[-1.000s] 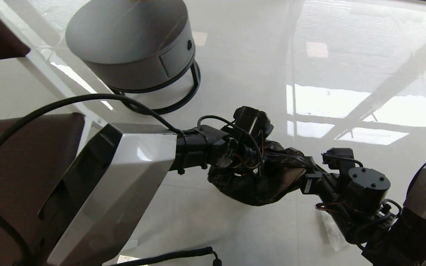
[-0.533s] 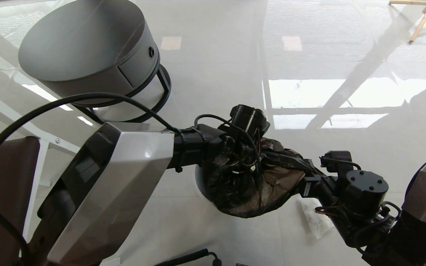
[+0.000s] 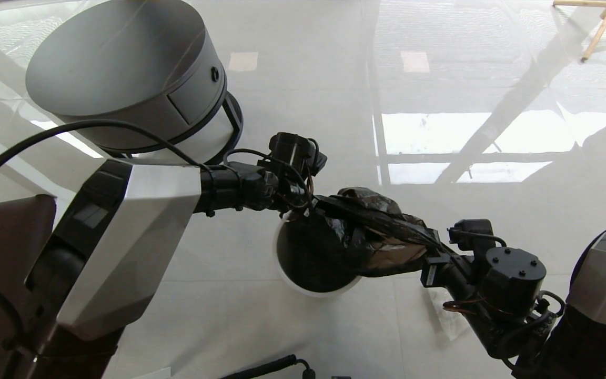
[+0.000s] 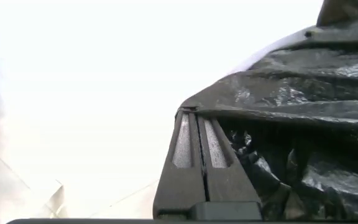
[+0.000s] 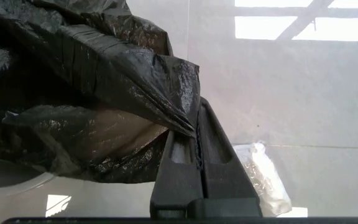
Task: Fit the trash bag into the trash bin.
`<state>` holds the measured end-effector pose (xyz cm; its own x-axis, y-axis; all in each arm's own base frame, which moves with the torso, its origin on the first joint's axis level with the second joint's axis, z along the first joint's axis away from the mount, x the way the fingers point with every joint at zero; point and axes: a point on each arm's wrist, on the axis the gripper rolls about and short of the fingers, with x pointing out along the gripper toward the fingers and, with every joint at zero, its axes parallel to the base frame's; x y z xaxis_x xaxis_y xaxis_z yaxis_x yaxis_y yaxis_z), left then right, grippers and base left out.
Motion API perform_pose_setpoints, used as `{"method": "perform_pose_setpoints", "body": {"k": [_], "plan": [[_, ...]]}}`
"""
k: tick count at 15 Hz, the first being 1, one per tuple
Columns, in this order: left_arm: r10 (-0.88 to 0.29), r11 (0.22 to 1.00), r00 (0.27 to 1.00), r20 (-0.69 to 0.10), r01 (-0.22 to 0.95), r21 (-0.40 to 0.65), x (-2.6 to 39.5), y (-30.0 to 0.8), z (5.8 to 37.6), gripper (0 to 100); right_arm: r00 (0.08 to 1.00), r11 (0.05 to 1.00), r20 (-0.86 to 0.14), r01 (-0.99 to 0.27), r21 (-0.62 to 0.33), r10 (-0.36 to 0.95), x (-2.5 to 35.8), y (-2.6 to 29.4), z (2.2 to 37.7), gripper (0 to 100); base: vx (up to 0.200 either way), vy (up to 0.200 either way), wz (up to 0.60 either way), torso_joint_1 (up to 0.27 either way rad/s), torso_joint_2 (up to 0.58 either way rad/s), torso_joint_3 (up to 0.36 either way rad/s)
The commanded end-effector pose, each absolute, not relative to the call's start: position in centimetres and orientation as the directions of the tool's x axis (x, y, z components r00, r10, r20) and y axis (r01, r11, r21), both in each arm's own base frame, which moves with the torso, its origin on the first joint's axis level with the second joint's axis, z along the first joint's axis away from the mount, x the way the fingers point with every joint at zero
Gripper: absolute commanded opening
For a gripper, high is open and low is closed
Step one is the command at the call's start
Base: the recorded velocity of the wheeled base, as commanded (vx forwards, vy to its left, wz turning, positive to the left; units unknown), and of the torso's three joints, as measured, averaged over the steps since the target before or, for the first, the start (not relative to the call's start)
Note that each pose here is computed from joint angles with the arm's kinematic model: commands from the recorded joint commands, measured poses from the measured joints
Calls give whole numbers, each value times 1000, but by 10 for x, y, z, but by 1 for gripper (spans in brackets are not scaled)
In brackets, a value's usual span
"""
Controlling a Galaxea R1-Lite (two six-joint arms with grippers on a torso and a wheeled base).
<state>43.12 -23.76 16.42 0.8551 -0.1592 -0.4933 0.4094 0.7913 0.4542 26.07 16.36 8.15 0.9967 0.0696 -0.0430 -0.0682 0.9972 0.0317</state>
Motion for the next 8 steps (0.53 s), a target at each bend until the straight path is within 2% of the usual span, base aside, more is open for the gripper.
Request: {"method": "perform_pose_setpoints", "body": {"k": [1, 4, 8], "plan": [[-155, 795, 858, -489, 402, 454, 432, -235, 166, 0, 996, 997, -45, -72, 30, 73, 260, 165, 81, 0, 0, 0, 0, 0, 0, 0], [-155, 795, 858, -491, 403, 453, 430, -234, 171, 0, 993, 996, -66, -92, 18, 93, 259, 172, 72, 0, 0, 0, 0, 0, 0, 0], [-151, 783, 836, -528, 427, 452, 414, -229, 190, 0, 984, 986, -54, -167, 23, 168, 257, 201, 67, 0, 0, 0, 0, 0, 0, 0]]}}
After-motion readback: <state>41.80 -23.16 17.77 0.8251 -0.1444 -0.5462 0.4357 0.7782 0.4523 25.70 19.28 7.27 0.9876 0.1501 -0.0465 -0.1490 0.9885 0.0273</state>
